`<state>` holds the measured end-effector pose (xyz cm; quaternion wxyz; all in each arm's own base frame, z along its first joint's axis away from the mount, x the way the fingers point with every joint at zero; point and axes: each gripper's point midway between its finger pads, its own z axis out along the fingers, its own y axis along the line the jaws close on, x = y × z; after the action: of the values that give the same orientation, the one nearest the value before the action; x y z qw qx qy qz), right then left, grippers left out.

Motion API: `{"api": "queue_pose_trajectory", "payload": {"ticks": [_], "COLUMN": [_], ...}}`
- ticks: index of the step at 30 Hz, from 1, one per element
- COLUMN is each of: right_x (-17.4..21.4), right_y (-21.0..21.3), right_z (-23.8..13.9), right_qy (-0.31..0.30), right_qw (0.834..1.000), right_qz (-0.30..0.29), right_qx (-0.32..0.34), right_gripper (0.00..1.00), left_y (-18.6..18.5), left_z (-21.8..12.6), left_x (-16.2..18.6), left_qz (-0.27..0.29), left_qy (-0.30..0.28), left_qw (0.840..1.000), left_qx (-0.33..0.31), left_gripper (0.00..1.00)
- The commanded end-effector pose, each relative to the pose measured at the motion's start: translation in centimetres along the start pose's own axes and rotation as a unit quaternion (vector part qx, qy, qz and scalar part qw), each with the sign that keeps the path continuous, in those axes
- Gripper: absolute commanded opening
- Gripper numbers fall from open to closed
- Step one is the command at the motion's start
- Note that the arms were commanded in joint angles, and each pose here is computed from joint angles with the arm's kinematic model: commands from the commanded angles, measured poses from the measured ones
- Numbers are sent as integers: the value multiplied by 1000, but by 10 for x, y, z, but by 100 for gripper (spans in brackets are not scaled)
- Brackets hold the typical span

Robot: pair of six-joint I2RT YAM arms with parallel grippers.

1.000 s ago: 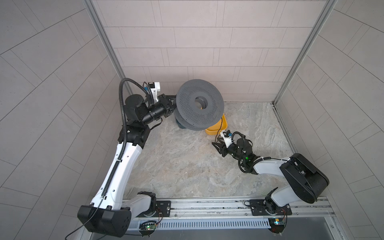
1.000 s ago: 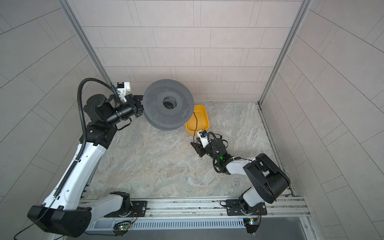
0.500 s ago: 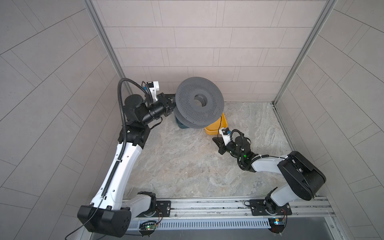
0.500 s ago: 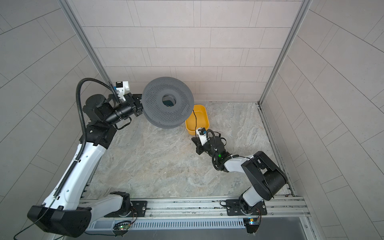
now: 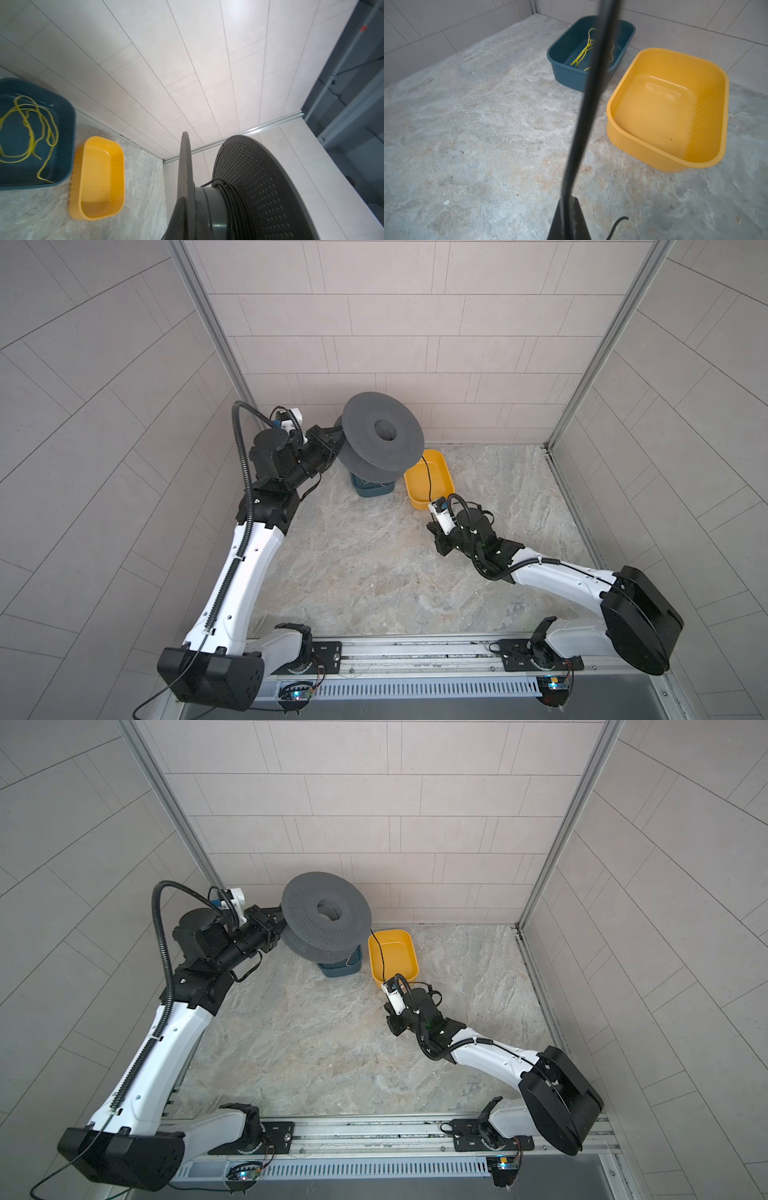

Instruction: Wrap the cables

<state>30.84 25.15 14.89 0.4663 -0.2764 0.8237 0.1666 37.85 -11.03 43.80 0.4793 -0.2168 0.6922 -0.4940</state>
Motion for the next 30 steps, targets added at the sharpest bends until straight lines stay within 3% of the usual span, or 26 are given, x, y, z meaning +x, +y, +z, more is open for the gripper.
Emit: {"api": "queue_pose_trajectory", "payload": {"ticks": [1, 12, 18, 30], "right_x": [21, -2, -23, -88], "right_y": [0, 61, 92, 120], "right_z": [-18, -39, -46, -60], "right_qy": [68, 143, 148, 98], "right_qw": [996, 973, 957, 950], "right_qz": [-42, -177, -237, -283], "right_qx": [26, -46, -72, -91], "right_gripper": [0, 0, 0, 0], "left_y": [5, 48, 62, 77], "left_z": [-7, -8, -3, 21], "left_x": [-29, -43, -35, 7], "left_qz": [55, 129, 164, 249], "left_qy": [-77, -138, -123, -29], "left_qw": [995, 975, 966, 947], "left_qx": [-32, -122, -155, -201], "left_gripper": [0, 0, 0, 0]}}
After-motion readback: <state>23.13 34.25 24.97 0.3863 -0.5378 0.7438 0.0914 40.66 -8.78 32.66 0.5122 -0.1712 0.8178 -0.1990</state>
